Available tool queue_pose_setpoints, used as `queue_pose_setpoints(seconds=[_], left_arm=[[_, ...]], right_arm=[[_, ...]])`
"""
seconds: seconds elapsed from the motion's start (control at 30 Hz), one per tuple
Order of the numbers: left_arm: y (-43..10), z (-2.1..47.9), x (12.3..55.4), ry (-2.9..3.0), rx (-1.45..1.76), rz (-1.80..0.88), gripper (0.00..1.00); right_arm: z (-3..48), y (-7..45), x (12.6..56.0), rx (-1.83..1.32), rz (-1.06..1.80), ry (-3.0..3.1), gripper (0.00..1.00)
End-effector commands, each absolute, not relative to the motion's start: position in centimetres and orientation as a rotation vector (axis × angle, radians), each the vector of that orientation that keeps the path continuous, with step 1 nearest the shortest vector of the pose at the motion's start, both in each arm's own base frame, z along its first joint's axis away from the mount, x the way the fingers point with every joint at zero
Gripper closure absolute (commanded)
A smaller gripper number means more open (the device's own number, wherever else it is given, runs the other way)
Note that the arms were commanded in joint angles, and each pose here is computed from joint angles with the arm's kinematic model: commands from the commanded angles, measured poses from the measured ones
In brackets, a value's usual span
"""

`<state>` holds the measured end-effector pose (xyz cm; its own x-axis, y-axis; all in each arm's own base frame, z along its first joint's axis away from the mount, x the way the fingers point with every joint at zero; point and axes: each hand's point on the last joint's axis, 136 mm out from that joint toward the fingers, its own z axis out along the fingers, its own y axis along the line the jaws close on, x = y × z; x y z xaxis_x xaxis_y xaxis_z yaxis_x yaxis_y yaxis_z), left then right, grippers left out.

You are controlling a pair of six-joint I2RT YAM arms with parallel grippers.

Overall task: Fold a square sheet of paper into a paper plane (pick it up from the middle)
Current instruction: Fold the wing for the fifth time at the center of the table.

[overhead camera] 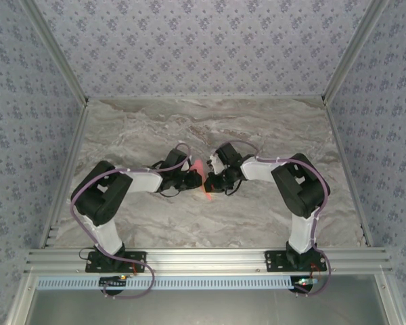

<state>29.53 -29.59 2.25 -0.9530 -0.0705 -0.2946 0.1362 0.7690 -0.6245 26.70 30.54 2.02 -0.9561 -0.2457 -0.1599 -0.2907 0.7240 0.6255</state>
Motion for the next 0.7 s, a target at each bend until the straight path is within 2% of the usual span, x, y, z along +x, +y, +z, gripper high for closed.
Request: queue_pose_setpoints(seconds=[0.0, 0.33, 0.67], left_arm=[[-29.1, 1.4, 29.5, 2.704, 0.068, -0.913, 0.88], [-26.8, 1.0, 32.4, 2.672, 0.166, -0.873, 0.86], [-22.4, 0.4, 36.4, 2.678, 0.080, -0.820, 0.85]], right_arm=[[-0.4, 28.6, 24.2, -0.456, 0.976, 2.988, 1.00], [-2.0, 26.4, 22.6, -0.481, 0.888, 3.072, 1.00], [-2.8, 25.1, 21.8, -0.498, 0.824, 3.116, 1.00]])
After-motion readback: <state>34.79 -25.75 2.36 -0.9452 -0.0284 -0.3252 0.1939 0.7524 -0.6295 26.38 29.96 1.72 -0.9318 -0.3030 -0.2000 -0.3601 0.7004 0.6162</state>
